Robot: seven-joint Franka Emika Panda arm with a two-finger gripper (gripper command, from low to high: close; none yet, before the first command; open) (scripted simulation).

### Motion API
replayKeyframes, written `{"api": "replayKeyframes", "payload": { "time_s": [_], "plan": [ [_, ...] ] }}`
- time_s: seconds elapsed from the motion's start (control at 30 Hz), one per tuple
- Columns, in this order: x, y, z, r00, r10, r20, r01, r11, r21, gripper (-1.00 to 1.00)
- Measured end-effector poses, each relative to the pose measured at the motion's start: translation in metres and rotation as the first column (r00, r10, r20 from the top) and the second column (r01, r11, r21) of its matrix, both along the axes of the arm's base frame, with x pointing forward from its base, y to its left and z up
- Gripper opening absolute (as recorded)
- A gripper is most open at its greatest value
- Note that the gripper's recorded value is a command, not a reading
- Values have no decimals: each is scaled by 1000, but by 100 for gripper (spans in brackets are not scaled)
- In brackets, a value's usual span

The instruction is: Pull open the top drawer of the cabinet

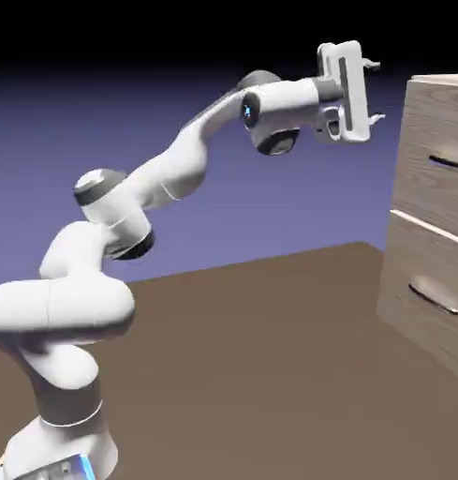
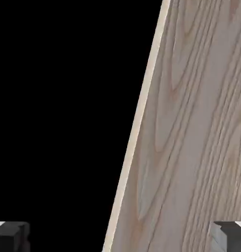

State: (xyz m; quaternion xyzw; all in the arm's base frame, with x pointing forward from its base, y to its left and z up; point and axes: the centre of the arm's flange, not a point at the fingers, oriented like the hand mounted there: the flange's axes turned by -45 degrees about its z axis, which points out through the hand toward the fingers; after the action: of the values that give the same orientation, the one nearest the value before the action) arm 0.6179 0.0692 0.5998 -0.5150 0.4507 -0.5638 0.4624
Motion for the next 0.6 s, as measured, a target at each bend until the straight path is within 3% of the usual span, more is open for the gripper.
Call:
{"api": "replayKeyframes", "payload": {
  "time_s": [0.2,0.47,0.5,0.6],
  "plan": [
    [66,-66,-98,997,43,-57,-33,986,166,0],
    [115,-66,-98,997,43,-57,-33,986,166,0],
    [116,-66,-98,997,43,-57,-33,986,166,-100],
    [110,-66,-98,997,43,-57,-33,986,166,-100]
  ]
}}
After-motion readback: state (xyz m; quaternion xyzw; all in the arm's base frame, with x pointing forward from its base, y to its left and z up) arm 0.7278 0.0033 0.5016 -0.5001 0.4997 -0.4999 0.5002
